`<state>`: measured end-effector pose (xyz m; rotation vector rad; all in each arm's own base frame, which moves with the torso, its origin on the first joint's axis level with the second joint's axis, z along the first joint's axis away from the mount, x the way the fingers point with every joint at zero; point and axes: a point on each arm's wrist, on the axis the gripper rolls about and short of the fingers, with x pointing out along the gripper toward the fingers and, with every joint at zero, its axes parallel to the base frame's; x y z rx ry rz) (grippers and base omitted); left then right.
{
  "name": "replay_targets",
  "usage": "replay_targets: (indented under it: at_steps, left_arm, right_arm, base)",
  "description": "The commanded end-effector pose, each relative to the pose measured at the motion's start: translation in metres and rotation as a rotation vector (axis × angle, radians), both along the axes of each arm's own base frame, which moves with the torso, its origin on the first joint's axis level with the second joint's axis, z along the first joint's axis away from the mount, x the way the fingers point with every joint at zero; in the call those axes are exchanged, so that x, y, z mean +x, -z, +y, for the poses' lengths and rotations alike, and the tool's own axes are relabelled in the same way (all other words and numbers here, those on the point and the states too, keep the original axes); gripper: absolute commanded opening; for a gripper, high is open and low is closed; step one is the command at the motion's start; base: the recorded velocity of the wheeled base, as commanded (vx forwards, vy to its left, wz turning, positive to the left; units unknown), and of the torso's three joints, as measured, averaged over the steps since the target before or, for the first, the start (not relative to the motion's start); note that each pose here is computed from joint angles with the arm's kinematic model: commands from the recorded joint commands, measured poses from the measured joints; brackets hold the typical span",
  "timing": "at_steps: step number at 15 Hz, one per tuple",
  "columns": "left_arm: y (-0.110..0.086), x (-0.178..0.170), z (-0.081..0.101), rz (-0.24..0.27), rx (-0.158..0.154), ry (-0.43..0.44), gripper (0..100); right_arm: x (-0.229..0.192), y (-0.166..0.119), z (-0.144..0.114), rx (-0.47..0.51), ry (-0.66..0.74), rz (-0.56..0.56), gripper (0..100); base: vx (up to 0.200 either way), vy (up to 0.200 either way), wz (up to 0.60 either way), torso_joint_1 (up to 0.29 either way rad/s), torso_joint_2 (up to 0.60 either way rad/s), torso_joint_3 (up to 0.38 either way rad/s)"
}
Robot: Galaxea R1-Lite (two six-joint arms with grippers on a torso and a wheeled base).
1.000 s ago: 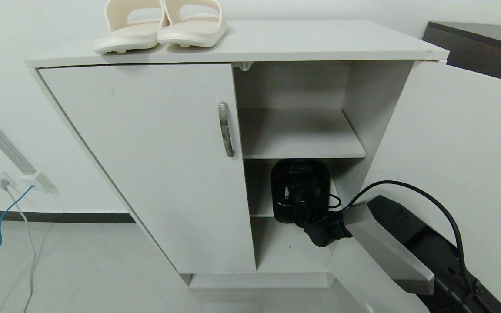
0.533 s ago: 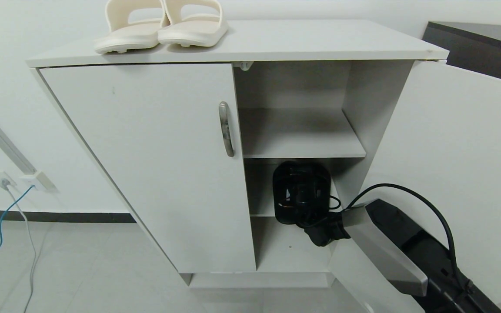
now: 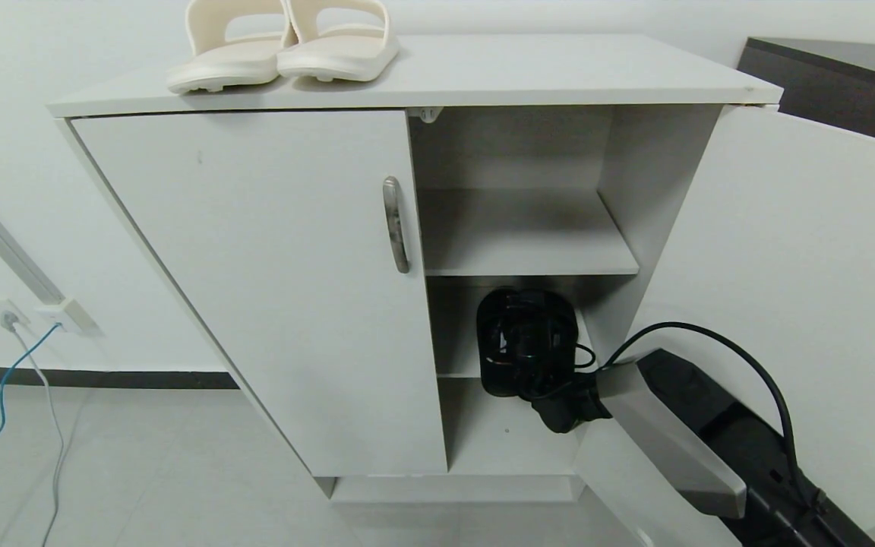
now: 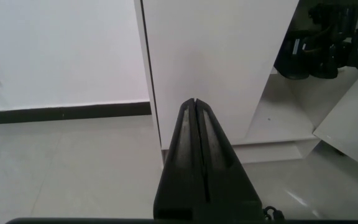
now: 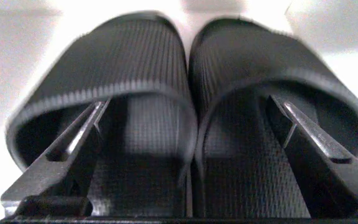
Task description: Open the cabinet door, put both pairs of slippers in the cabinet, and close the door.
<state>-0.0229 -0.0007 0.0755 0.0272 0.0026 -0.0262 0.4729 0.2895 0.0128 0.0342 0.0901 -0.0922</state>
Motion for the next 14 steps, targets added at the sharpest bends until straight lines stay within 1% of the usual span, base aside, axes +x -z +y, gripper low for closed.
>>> replay_targets:
  at_steps: [1,4,7,9,12,13,14]
  left_arm:
    - [0.0,0.0,0.0,0.0,0.0,0.0,0]
    - [0.0,0.0,0.0,0.0,0.0,0.0,0]
    - [0.0,0.0,0.0,0.002,0.0,0.0,0]
    - [0.0,0.0,0.0,0.002,-0.001,0.0,0]
    - [0.0,0.0,0.0,0.002,0.0,0.0,0]
    - [0.0,0.0,0.0,0.0,0.0,0.0,0]
    - [0.0,0.0,0.0,0.002,-0.001,0.0,0]
  right_arm:
    - [-0.004,-0.005,0.0,-0.003,-0.002,0.003,100]
    - [-0.027,-0.009,0.001,-0.014,-0.025,0.013,100]
    - [-0.054,-0.026,-0.005,-0.014,-0.039,0.012,100]
    - [-0.077,-0.028,-0.008,-0.036,-0.037,0.041,100]
    - [-0.114,-0.041,-0.017,-0.033,-0.062,0.031,100]
    - [-0.117,-0.043,-0.018,-0.032,-0.062,0.03,100]
    - [-0.14,-0.05,-0.024,-0.043,-0.075,0.041,100]
  base:
    - [0.0,0.0,0.0,0.0,0.0,0.0]
    - [0.0,0.0,0.0,0.0,0.0,0.0]
    - [0.0,0.0,0.0,0.0,0.0,0.0]
    - [0.0,0.0,0.0,0.0,0.0,0.0]
    - [0.0,0.0,0.0,0.0,0.0,0.0]
    - [0.0,0.0,0.0,0.0,0.0,0.0]
    - [0.0,0.0,0.0,0.0,0.0,0.0]
